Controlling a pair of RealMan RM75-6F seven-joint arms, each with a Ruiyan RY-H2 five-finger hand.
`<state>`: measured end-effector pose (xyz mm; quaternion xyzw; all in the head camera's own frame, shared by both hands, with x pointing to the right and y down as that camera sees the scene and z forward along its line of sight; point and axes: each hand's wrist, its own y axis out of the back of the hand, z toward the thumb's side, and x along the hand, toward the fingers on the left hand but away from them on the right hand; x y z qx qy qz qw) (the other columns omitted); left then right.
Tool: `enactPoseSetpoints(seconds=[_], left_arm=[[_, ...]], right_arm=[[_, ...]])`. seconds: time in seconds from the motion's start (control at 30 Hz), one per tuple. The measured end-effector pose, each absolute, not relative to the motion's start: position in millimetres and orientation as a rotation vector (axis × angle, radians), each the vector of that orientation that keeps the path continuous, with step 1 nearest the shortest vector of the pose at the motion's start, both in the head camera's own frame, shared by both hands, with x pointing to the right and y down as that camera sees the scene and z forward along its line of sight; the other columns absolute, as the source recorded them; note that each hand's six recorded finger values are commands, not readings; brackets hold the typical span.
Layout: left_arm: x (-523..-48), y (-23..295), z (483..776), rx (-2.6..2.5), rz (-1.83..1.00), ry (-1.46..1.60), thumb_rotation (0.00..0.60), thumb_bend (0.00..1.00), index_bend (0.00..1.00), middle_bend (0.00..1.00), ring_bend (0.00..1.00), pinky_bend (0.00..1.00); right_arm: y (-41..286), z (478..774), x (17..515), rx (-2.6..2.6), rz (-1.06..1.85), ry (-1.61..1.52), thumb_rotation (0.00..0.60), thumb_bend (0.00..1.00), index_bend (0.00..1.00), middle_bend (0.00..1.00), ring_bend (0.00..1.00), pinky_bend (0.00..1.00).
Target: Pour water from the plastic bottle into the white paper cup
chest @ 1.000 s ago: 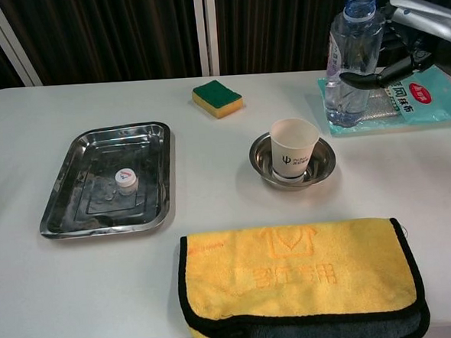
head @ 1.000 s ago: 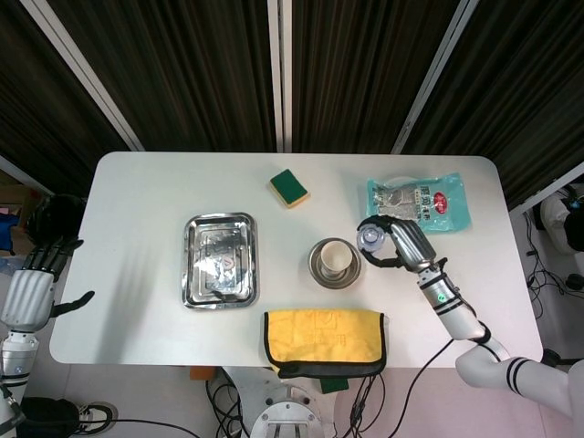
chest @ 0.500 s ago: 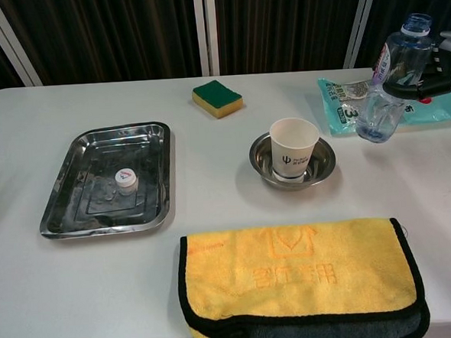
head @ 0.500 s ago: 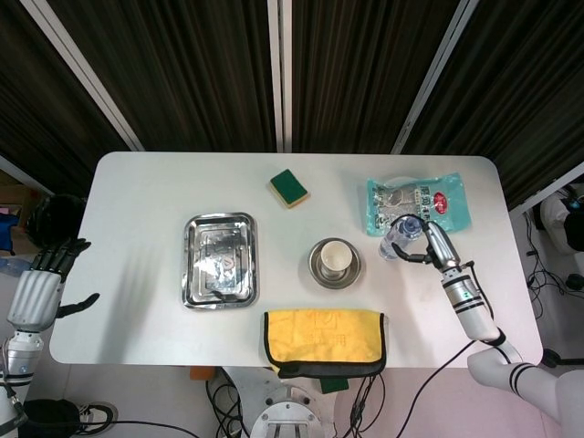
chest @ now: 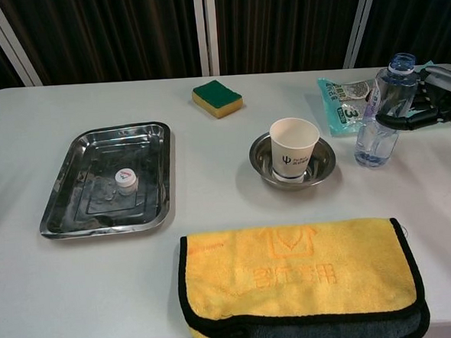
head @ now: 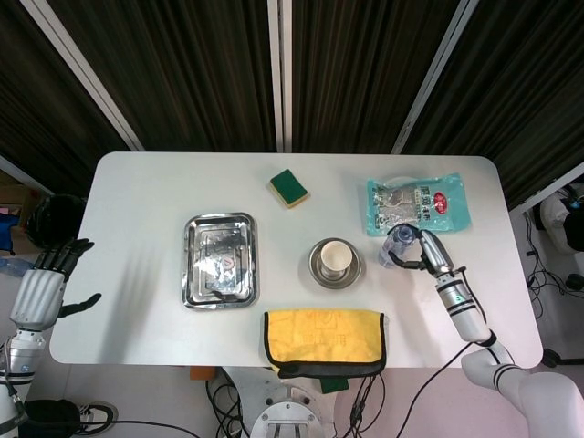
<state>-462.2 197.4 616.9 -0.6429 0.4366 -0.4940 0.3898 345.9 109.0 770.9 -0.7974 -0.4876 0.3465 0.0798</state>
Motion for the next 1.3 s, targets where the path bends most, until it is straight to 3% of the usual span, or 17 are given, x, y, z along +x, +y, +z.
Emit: enactPoseSetpoints(seconds=[0.23, 0.4, 0.67, 0.83, 0.93, 1.0, 1.3], left_arm=[[-463, 197, 617, -1.631, -1.260, 1.107, 0.600, 0.09, 0.17, 0.17, 0.11, 0.16], [-463, 197, 617, -1.632, -1.259, 1.106, 0.600, 0.09, 0.17, 0.17, 0.11, 0.16], [-464, 197, 618, -1.632, -1.268, 1.104, 0.600, 0.09, 0.17, 0.17, 0.11, 0.16], [-464, 197, 618, -1.633, -1.268, 1.102, 0.600, 0.09, 0.17, 0.17, 0.11, 0.16], [-464, 197, 619, -1.634, -1.266, 1.102, 0.600, 0.09, 0.17, 0.17, 0.11, 0.16], [-463, 197, 619, -1.634, -1.267, 1.100, 0.600, 0.09, 0.17, 0.17, 0.11, 0.16], [-460, 196, 615, -1.623, -1.254, 1.093, 0.600, 0.09, 0.17, 0.17, 0.11, 0.16]], right_arm=[[112, 774, 345, -2.401, 1.036, -1.438, 0.600, 0.51, 0.54, 0.42, 0.27, 0.37], [114, 774, 344, -2.403, 1.035, -1.420, 0.600, 0.40, 0.36, 0.34, 0.18, 0.31], [117, 775, 347, -2.406, 1.055, -1.401, 0.600, 0.33, 0.17, 0.25, 0.09, 0.23], [119, 775, 348, -2.412, 1.054, -1.392, 0.600, 0.24, 0.01, 0.11, 0.00, 0.15], [120, 774, 350, -2.411, 1.064, -1.377, 0.600, 0.18, 0.00, 0.01, 0.00, 0.05], [122, 774, 353, -2.406, 1.083, -1.361, 0.600, 0.17, 0.00, 0.00, 0.00, 0.01], [132, 752, 368, -2.341, 1.081, -1.359, 0.600, 0.13, 0.00, 0.00, 0.00, 0.00]])
